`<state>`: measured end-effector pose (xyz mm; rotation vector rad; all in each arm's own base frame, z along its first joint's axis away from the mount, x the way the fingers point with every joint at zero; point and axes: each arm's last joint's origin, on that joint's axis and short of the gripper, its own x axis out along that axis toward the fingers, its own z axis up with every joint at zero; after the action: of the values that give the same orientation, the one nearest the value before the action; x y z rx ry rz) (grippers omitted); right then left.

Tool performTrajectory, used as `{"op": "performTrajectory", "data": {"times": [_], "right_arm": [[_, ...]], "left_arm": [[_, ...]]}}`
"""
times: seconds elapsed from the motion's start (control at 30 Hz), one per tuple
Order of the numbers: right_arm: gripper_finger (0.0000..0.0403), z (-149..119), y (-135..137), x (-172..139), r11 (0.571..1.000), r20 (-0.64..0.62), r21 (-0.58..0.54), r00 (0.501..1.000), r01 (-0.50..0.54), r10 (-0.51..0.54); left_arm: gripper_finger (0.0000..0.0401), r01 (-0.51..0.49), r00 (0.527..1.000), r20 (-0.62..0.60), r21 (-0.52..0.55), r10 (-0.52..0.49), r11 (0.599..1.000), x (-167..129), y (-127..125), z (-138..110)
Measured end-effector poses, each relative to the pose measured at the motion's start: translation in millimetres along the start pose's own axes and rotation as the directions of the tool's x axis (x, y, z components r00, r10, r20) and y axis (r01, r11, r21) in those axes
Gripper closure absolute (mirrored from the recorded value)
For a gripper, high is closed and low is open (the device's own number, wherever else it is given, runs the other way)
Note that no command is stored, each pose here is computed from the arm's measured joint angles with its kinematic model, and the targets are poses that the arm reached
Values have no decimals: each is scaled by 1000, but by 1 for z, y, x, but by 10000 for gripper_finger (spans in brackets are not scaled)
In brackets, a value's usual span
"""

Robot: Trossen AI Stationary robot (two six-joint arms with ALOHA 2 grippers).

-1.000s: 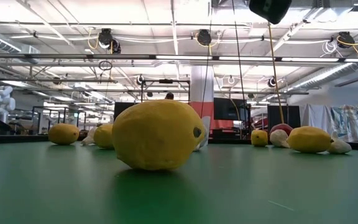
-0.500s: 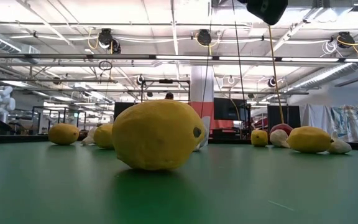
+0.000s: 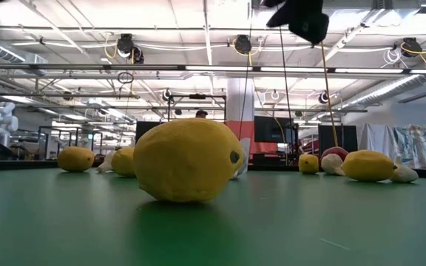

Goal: Sort produce into baskets
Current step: Put the tomato into the gray bin

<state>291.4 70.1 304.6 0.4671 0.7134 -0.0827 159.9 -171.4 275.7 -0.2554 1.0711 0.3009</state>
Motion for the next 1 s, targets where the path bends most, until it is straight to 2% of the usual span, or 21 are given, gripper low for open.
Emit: {"op": "performTrajectory", "data": {"times": [0.13,0.27,0.37,0.47,0.57,0.7,0.87,1.0], "right_arm": [[280,9,-23,-9,993,-6,89,997,76,-75],[280,18,-54,-27,957,-26,226,983,184,-183],[279,20,-81,-42,901,-82,320,956,293,-282],[277,18,-111,-55,807,-188,406,903,430,-387],[264,17,-140,-66,742,-271,404,845,535,-461],[231,24,-177,-74,681,-289,422,801,598,-524],[165,27,-224,-89,598,-327,452,747,662,-579],[111,24,-258,-98,563,-371,461,725,686,-580]], "left_arm": [[17,0,996,87,57,-5,998,11,4,29],[17,-6,988,157,105,-11,994,22,13,60],[17,-8,977,214,110,-16,994,29,23,85],[17,14,970,239,111,-41,994,36,35,106],[17,39,964,257,83,-59,996,40,48,123],[17,88,957,274,29,-92,996,45,65,140],[17,97,960,266,-34,-85,995,49,83,151],[17,98,961,264,-68,-77,993,51,92,156]]}}
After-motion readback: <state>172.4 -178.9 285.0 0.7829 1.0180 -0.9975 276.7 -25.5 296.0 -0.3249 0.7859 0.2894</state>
